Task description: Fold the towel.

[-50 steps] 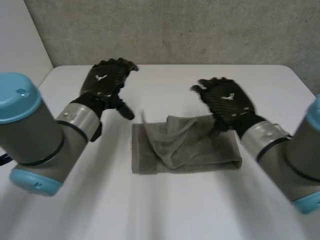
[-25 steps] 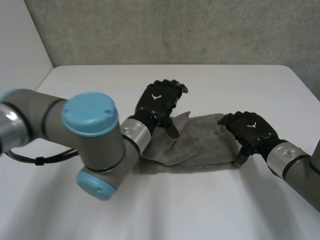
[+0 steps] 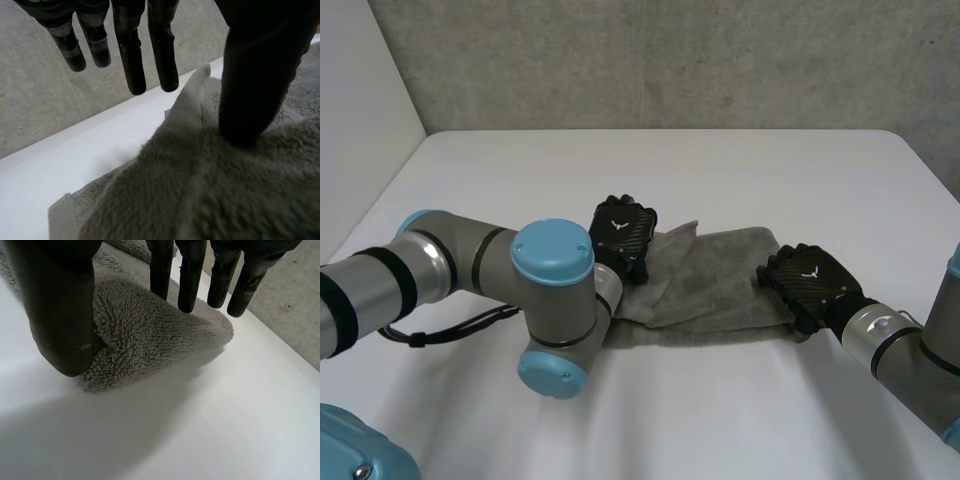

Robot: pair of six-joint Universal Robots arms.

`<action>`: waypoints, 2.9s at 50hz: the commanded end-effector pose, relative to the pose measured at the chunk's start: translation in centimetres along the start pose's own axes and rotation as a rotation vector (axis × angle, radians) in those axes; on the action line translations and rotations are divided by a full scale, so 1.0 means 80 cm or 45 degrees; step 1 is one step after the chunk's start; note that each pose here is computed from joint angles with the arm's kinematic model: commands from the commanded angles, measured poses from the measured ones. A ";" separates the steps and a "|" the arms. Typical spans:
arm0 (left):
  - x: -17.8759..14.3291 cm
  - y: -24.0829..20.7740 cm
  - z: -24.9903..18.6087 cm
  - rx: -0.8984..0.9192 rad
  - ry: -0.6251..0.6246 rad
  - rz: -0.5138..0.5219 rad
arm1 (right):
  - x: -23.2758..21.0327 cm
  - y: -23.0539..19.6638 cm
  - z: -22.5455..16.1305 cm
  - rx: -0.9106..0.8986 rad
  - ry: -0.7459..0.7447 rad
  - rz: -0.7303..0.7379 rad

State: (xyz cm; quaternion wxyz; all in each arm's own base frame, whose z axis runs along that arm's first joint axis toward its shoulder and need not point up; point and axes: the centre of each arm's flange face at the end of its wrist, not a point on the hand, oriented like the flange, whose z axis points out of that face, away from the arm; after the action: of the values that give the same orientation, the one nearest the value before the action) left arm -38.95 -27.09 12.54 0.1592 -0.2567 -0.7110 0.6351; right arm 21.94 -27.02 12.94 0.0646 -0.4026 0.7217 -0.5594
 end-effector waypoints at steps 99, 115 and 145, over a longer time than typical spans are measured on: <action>-0.089 -0.022 -0.042 -0.326 -0.042 -0.668 | 0.001 -0.004 -0.002 0.001 -0.003 -0.001; -0.101 -0.008 -0.061 -0.350 -0.164 -0.658 | 0.000 -0.004 -0.002 0.004 -0.008 -0.009; -0.104 -0.046 -0.067 -0.200 -0.161 -0.648 | 0.000 -0.001 -0.003 0.000 -0.014 -0.044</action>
State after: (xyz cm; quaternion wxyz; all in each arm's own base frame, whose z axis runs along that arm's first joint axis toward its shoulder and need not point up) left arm -29.56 -27.33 15.15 0.2339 -0.0449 -0.8380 0.4910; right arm 21.84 -26.87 13.16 0.0588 -0.4184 0.7139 -0.5585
